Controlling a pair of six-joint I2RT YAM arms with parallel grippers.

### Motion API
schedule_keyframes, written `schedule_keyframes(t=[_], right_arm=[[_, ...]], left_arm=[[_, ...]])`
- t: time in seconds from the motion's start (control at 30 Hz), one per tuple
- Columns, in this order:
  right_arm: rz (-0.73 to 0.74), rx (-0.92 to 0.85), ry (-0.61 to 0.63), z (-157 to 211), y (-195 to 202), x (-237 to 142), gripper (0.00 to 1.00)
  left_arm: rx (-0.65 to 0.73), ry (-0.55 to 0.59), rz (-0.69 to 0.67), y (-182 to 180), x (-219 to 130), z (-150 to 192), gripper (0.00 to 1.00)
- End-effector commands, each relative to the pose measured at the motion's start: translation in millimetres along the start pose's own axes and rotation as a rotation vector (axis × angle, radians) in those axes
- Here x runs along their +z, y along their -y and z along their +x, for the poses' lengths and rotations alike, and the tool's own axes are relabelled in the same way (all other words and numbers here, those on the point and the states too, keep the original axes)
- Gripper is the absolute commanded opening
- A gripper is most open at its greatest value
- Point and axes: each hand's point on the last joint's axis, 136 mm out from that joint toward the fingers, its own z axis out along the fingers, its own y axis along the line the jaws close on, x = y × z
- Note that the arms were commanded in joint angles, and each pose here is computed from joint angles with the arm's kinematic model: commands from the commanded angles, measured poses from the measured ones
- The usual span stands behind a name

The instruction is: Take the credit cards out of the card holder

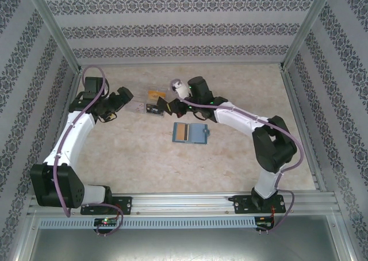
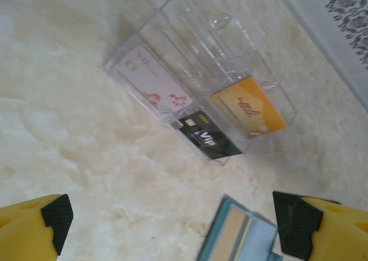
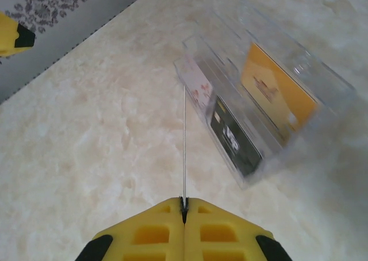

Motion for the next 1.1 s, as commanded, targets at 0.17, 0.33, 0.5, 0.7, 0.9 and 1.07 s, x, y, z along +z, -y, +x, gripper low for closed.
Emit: schedule_keyframes(t=[0.17,0.33,0.5,0.7,0.9,1.07], right_arm=[[0.009,-0.361,-0.048,-9.7,2.5,50.4,0.0],[-0.04,-0.462,-0.116,-1.4,5.5,70.4,0.0],[-0.061,-0.534,-0.138,0.8,11.2,81.2,0.0],[-0.07,-0.558,-0.155,5.2,18.8,92.4,0.0],[-0.079,-0.564,-0.162,6.7,24.8,97.0,0.0],[-0.069,-0.566,-0.169,8.1,32.4,100.1,0.0]], left_arm=[[0.109,-0.101,-0.042,-36.0,2.6,8.8,0.99],[0.105,-0.118,-0.051,-45.1,9.3,9.5,0.99],[0.103,-0.133,-0.057,-50.4,13.8,14.3,1.0],[0.099,-0.143,-0.048,-49.9,15.5,14.9,0.99],[0.091,-0.167,-0.037,-49.1,20.4,17.8,0.99],[0.089,-0.173,-0.035,-49.5,21.7,18.1,0.99]])
